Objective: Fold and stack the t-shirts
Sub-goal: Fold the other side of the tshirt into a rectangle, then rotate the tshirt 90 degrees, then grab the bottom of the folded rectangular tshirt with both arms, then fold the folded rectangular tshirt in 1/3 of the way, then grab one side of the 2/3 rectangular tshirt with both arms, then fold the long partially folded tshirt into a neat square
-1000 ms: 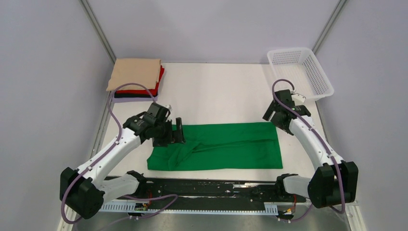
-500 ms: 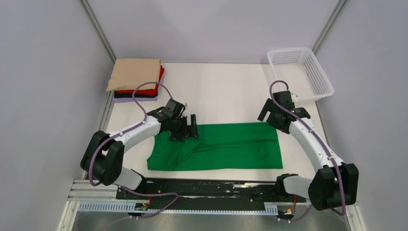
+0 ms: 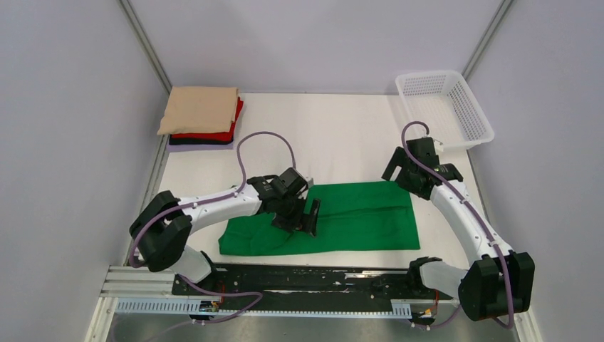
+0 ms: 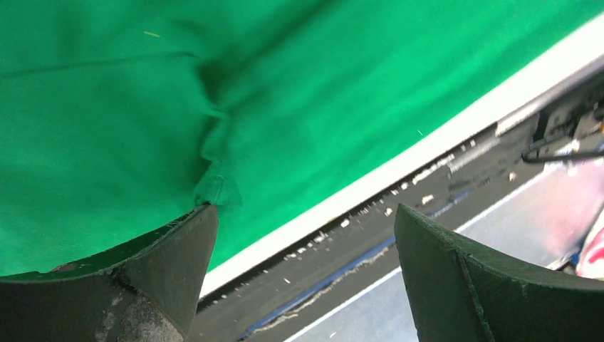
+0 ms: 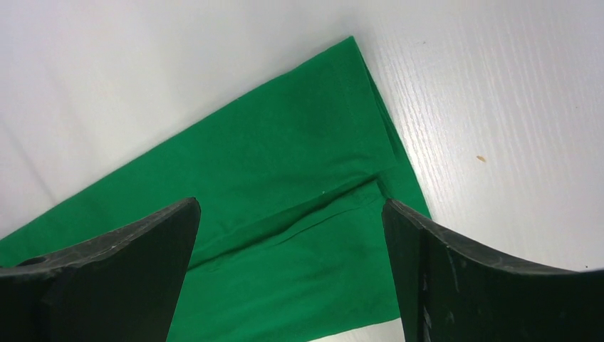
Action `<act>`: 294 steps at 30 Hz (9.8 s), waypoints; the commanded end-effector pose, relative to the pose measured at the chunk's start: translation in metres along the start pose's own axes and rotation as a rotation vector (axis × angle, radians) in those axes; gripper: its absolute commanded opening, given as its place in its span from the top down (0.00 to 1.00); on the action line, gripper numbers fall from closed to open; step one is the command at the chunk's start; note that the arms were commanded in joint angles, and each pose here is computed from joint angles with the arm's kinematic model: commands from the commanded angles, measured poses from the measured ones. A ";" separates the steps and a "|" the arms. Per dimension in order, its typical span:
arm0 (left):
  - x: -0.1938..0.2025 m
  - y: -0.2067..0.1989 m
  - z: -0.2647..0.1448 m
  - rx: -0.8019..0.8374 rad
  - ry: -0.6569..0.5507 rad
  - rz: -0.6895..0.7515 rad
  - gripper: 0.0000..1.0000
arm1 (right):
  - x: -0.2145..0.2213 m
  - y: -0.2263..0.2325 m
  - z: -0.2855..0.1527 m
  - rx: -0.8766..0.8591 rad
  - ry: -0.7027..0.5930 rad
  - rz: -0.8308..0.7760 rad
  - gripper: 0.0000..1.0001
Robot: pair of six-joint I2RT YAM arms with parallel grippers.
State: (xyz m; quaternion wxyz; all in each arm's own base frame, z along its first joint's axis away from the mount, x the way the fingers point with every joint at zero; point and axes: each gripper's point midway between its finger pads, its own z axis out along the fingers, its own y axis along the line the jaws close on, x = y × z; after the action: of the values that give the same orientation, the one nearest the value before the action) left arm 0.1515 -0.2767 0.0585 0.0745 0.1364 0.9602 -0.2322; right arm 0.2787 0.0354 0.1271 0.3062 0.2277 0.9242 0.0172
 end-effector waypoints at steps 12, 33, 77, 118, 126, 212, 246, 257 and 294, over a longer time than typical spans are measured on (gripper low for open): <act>-0.005 -0.037 -0.053 0.032 -0.173 0.104 0.00 | -0.003 0.029 -0.009 -0.197 -0.019 -0.067 0.00; -0.132 0.156 0.000 -0.179 -0.427 -0.630 0.00 | 0.070 0.086 0.071 -0.399 0.341 -0.158 0.00; -0.419 -0.025 -0.104 0.311 -0.759 0.007 0.00 | 0.053 0.142 -0.037 -0.441 -0.010 -0.279 0.00; 0.014 0.047 -0.001 0.166 -0.106 -0.245 0.40 | 0.194 0.054 -0.018 -0.475 0.593 -0.016 0.55; 0.010 0.052 0.018 0.146 -0.074 -0.244 0.51 | 0.208 0.048 -0.002 -0.431 0.622 -0.024 0.71; -0.355 0.098 -0.032 0.232 -0.544 -0.156 0.02 | -0.088 0.178 0.135 -0.596 0.211 0.038 0.35; -0.164 0.106 0.027 0.052 -0.245 -0.330 0.39 | 0.073 0.116 0.101 -0.428 0.423 -0.001 0.50; -0.159 0.114 0.045 0.042 -0.203 -0.333 0.85 | 0.083 0.110 0.119 -0.383 0.433 -0.004 0.80; -0.120 0.058 -0.169 0.041 -0.763 -0.245 1.00 | 0.038 0.182 -0.084 -1.118 0.363 -0.118 1.00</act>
State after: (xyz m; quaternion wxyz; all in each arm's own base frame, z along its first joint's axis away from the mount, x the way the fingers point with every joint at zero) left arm 0.2545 -0.1860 0.1951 0.3581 -0.0423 0.8797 -0.3101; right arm 0.2684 0.2153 0.1904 0.2017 -0.0065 0.8462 0.4932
